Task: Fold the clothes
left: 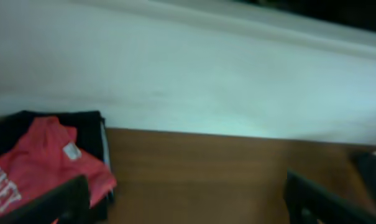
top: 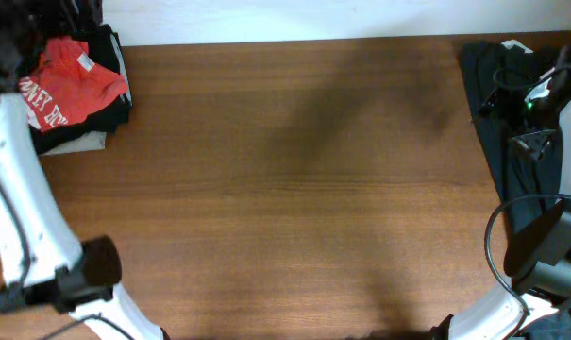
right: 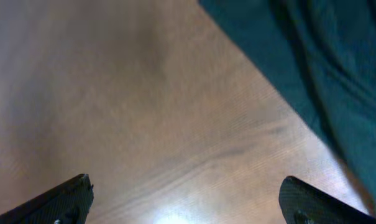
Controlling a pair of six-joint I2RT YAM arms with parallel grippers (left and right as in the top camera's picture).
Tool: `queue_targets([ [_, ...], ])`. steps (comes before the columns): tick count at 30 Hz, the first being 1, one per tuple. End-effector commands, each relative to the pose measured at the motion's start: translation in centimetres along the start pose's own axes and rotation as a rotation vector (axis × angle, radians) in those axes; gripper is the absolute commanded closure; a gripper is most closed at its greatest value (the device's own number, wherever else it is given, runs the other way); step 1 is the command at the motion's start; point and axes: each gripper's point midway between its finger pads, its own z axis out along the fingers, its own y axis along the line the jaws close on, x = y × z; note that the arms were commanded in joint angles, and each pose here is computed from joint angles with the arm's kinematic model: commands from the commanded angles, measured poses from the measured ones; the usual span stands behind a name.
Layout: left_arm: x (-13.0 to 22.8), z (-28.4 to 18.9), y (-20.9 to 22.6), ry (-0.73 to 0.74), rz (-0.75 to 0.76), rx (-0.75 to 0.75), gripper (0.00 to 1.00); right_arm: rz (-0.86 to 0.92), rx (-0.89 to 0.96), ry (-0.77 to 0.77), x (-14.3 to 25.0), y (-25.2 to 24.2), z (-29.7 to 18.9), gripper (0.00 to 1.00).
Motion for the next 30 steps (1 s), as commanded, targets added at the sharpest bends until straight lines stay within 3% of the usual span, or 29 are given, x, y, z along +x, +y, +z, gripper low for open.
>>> queue_targets([
  [1, 0.6, -3.6, -1.9, 0.018, 0.000, 0.037, 0.01, 0.033, -0.141, 0.091, 2.1, 2.3, -0.9, 0.01],
  [3, 1.7, -4.7, -2.3, 0.058, -0.018, 0.034, 0.01, 0.055, -0.360, 0.209, 4.2, 5.4, -2.6, 0.01],
  [5, 3.1, -4.9, -2.2, 0.114, -0.043, 0.029, 0.01, -0.126, -0.602, 0.192, 4.9, 8.7, -5.5, 0.01],
  [12, 4.5, -5.0, -2.2, 0.167, -0.067, 0.026, 0.01, -0.357, -0.518, -0.206, 8.5, 9.3, -19.2, 0.01],
  [16, 4.5, -5.0, -2.2, 0.167, -0.067, 0.026, 0.01, -0.508, -0.555, -0.511, 15.8, 9.8, -29.7, 0.01],
  [20, 4.5, -5.0, -2.2, 0.167, -0.067, 0.026, 0.01, -0.612, -0.578, -0.723, 22.6, 9.3, -35.3, 0.01],
  [24, 4.5, -5.0, -2.2, 0.167, -0.067, 0.025, 0.01, -0.722, -0.448, -0.885, 25.7, 7.1, -37.2, 0.01],
  [30, 4.5, -5.0, -2.2, 0.167, -0.067, 0.025, 0.01, -0.847, -0.499, -0.763, 26.9, 7.3, -33.5, 0.01],
])
